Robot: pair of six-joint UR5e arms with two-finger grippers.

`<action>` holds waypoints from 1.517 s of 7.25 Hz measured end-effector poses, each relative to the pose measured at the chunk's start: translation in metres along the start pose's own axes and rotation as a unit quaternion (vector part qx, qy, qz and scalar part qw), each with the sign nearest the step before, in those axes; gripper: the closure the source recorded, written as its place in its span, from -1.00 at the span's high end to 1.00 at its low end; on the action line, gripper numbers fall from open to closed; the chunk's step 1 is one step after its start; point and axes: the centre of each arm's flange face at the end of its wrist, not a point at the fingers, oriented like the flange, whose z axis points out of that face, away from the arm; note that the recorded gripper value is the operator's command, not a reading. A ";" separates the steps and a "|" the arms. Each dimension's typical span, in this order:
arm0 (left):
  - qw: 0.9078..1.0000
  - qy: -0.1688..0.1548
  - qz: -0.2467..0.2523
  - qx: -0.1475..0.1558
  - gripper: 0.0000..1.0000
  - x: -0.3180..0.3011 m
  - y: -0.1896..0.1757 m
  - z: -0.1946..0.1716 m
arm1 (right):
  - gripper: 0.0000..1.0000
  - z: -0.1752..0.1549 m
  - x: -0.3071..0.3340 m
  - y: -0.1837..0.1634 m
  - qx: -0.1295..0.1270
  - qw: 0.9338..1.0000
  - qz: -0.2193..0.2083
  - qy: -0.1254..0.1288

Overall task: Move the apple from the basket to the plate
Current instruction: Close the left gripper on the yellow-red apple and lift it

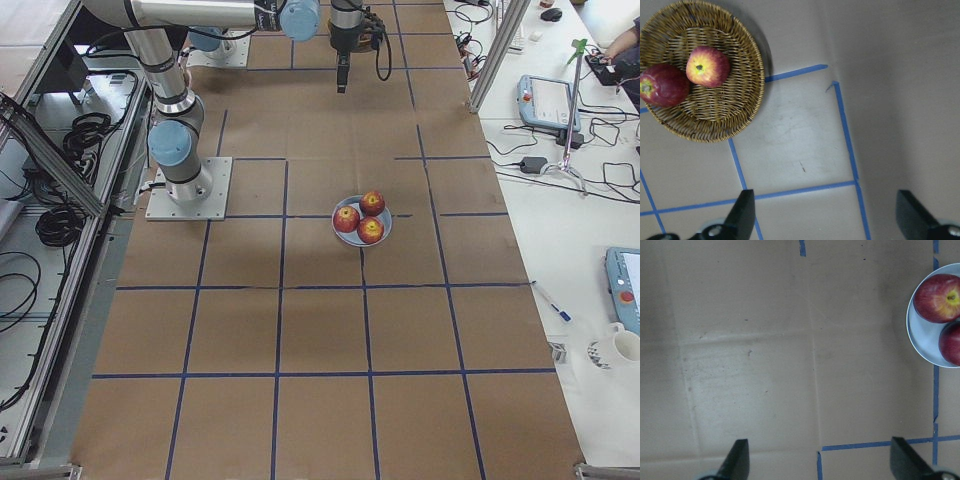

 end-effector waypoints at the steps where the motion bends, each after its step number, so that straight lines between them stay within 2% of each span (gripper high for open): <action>1: 1.000 -0.004 0.011 0.004 0.98 -0.031 -0.005 0.039 | 1.00 0.000 0.000 0.000 0.000 1.000 0.000 0.000; 4: 0.996 -0.009 0.084 0.006 0.98 -0.095 -0.035 0.138 | 1.00 0.001 0.000 0.000 -0.001 1.000 0.000 -0.001; 6: 0.992 -0.009 0.127 0.007 0.98 -0.112 -0.061 0.178 | 1.00 0.002 0.000 0.000 -0.002 1.000 0.000 0.000; 8: 0.989 0.001 0.151 -0.009 0.97 -0.115 -0.068 0.209 | 1.00 0.002 0.000 0.000 -0.002 1.000 0.000 0.000; 9: 0.987 0.008 0.158 -0.018 0.75 -0.115 -0.069 0.223 | 1.00 0.002 0.000 0.000 -0.002 1.000 0.000 0.000; 10: 0.986 0.012 0.162 -0.023 0.35 -0.114 -0.069 0.231 | 1.00 0.002 0.000 0.000 -0.002 1.000 0.000 0.000; 11: 0.986 0.014 0.164 -0.027 0.07 -0.114 -0.069 0.236 | 1.00 0.002 0.000 0.000 -0.002 1.000 0.000 0.000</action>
